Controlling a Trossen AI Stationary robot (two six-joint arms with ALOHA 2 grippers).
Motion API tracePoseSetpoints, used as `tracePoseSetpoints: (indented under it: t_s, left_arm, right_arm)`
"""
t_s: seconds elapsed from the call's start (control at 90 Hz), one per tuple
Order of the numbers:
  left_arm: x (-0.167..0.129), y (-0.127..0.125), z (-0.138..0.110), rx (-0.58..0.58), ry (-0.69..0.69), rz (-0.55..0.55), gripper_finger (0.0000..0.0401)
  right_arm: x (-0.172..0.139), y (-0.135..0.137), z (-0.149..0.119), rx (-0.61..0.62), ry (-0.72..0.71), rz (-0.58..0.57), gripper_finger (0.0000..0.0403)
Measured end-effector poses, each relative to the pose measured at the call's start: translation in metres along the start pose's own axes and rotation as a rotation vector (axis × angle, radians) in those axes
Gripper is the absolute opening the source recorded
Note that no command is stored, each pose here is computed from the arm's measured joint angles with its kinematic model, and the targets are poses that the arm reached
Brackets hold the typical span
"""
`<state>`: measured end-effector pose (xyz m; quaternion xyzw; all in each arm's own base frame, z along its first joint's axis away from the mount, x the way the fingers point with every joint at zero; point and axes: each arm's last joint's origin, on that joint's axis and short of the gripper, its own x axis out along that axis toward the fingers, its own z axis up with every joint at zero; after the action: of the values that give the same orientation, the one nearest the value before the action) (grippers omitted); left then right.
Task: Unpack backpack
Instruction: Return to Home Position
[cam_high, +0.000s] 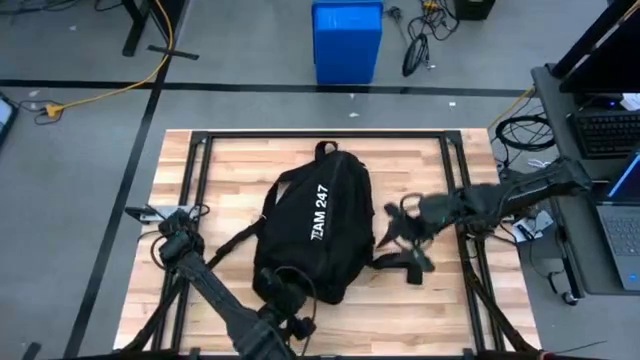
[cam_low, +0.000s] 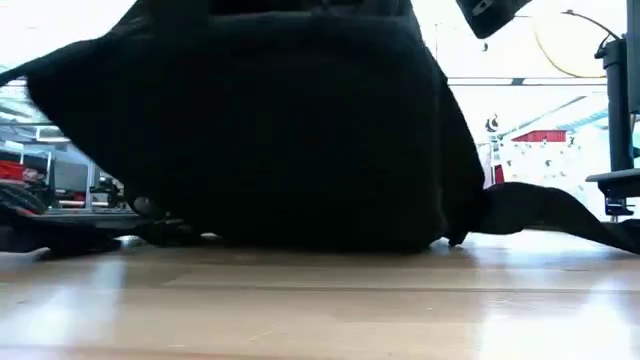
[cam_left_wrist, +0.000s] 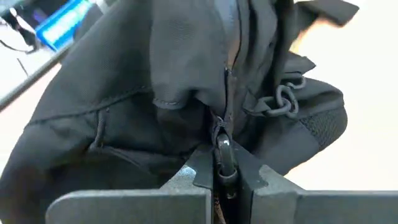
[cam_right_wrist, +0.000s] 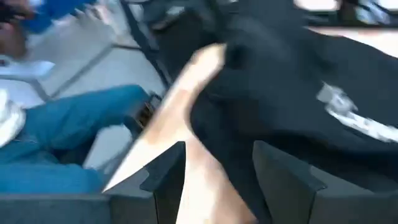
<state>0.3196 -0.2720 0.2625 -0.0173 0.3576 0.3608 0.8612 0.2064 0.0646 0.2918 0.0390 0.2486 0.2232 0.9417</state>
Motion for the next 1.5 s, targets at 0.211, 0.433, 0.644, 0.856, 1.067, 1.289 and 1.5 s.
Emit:
tracePoseSetpoints:
  t_s: [0.211,0.433,0.644,0.856,1.067,1.289,1.5]
  left_arm:
    - [0.01,0.015,0.037,0.06,-0.026,0.009,0.0001]
    - [0.03,0.025,0.072,0.118,-0.05,0.021,0.0001]
    - [0.049,0.023,0.095,0.16,-0.105,0.001,0.0001]
    - [0.055,0.023,0.102,0.181,-0.114,0.0,0.0001]
    - [0.055,0.025,0.101,0.194,-0.114,0.017,0.0001]
    - [0.067,0.033,0.096,0.265,-0.238,0.22,0.0001]
    - [0.105,0.043,0.082,0.255,-0.192,0.32,0.0002]
  right_arm:
    - [0.044,0.022,-0.021,-0.082,-0.009,-0.001,0.0174]
    - [0.078,0.014,-0.033,-0.16,0.03,-0.227,0.0174]
    - [0.091,-0.001,-0.034,-0.191,0.08,-0.446,0.0174]
    - [0.1,-0.013,-0.038,-0.126,0.106,-0.511,0.0155]
    - [0.1,-0.017,-0.04,-0.185,0.128,-0.653,0.0027]
    - [0.094,-0.03,-0.035,-0.246,0.136,-0.802,0.0001]
    - [0.089,-0.048,-0.039,-0.237,0.209,-0.849,0.0]
